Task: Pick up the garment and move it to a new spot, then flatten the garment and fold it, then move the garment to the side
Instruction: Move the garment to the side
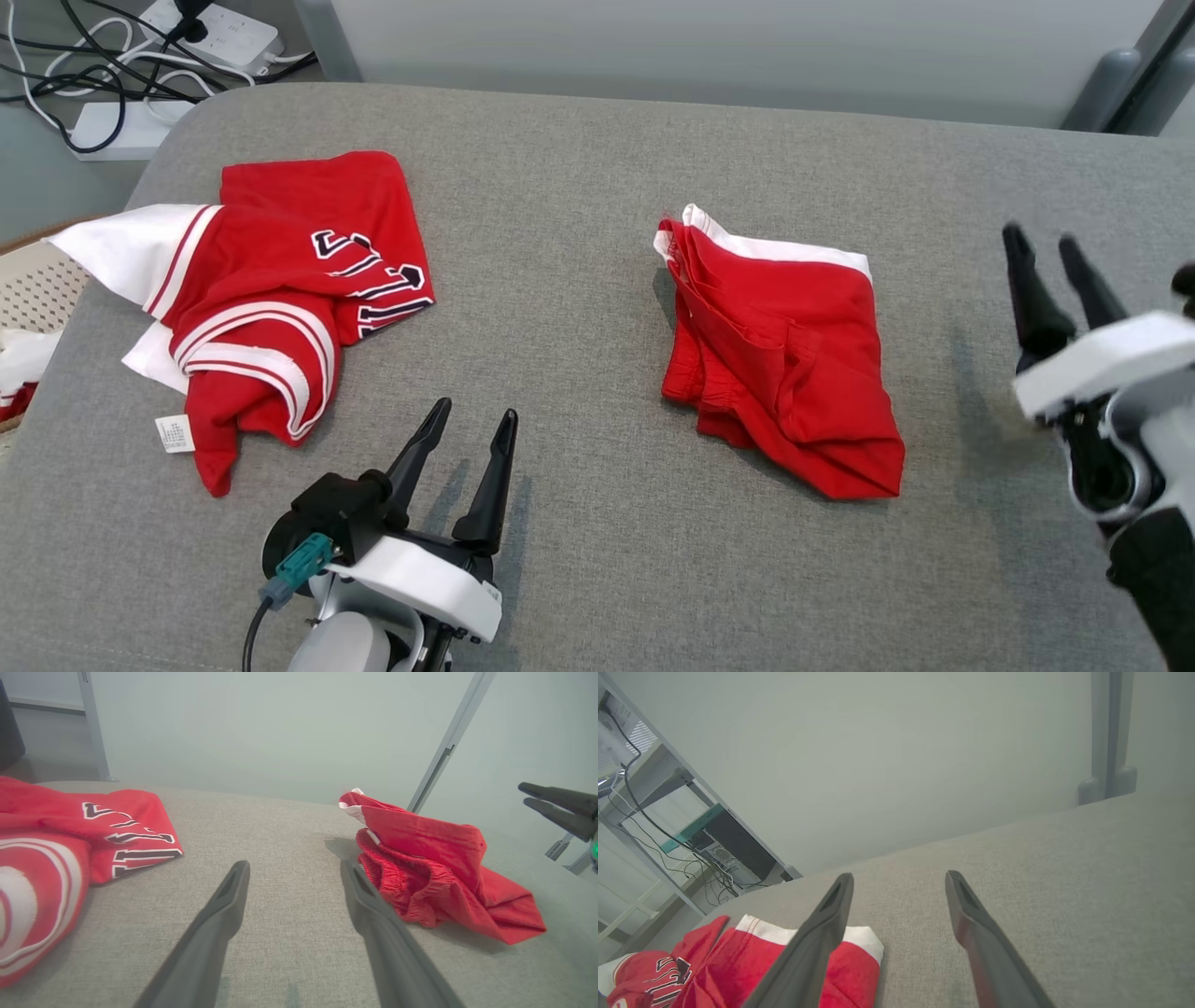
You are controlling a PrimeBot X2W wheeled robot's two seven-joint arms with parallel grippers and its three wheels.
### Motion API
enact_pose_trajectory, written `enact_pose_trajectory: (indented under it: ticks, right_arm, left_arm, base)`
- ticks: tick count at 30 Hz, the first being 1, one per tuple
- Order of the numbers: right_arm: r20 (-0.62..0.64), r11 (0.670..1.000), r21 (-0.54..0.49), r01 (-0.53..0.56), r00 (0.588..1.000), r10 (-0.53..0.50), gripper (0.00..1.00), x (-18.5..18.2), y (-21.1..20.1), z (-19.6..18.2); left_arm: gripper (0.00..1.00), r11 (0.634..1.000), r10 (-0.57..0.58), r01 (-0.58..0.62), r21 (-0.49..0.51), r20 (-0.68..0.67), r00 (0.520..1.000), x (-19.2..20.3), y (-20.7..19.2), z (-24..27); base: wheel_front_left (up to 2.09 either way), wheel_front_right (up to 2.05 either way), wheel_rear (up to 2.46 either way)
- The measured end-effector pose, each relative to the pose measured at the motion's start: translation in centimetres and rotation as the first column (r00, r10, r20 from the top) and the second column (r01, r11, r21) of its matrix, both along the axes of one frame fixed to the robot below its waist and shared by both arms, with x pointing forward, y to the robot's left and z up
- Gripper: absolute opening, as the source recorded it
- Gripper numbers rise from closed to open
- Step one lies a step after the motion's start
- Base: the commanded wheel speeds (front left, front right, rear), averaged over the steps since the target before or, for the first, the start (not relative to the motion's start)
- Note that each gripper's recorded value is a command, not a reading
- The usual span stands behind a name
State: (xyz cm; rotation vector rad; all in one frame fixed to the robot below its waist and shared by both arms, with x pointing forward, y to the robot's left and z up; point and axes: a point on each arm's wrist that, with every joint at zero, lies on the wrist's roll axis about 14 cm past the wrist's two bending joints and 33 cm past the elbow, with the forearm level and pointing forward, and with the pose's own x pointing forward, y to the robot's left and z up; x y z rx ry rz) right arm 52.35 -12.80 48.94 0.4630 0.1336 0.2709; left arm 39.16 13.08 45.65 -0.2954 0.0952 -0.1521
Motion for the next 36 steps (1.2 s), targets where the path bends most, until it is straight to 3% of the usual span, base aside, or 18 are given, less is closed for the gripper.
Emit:
enact_pose_trajectory:
  ticks: [6, 18, 30, 32, 33, 35, 36]
  right_arm:
    - [-0.126, 0.999, 0.04, 0.001, 0.992, 0.004, 1.0, -1.9, 1.4, -4.3]
    - [-0.252, 0.991, 0.074, -0.115, 0.959, 0.13, 1.0, -3.4, 6.1, -7.4]
    - [-0.367, 0.982, 0.106, -0.159, 0.911, 0.187, 1.0, -4.4, 7.7, -9.9]
    - [-0.374, 0.979, 0.126, -0.162, 0.906, 0.198, 0.74, -4.2, 8.1, -9.8]
    - [-0.37, 0.976, 0.131, -0.172, 0.905, 0.209, 0.51, -4.1, 8.5, -9.6]
    - [-0.379, 0.97, 0.146, -0.194, 0.895, 0.236, 0.36, -4.4, 9.3, -9.7]
    - [-0.379, 0.969, 0.145, -0.201, 0.893, 0.242, 0.17, -4.4, 9.5, -9.7]
  left_arm:
    - [1.0, 1.0, 0.011, -0.011, 0.005, -0.007, 1.0, -0.1, 0.4, -0.2]
    - [1.0, 0.999, 0.044, -0.044, 0.011, -0.02, 0.999, -0.6, 1.6, -0.6]
    - [1.0, 0.998, 0.062, -0.061, 0.016, -0.034, 0.998, -0.9, 2.2, -1.0]
    - [1.0, 0.998, 0.063, -0.062, 0.017, -0.037, 0.997, -0.9, 2.2, -1.1]
    - [1.0, 0.998, 0.064, -0.063, 0.017, -0.039, 0.997, -1.0, 2.3, -1.2]
    - [1.0, 0.998, 0.065, -0.065, 0.018, -0.04, 0.997, -1.0, 2.3, -1.2]
    - [1.0, 0.998, 0.067, -0.066, 0.018, -0.042, 0.997, -1.0, 2.4, -1.2]
  base:
    - [0.0, 0.0, 0.0]
    - [0.0, 0.0, 0.0]
    - [0.0, 0.0, 0.0]
    - [0.0, 0.0, 0.0]
    - [0.0, 0.0, 0.0]
    - [0.0, 0.0, 0.0]
    - [0.0, 0.0, 0.0]
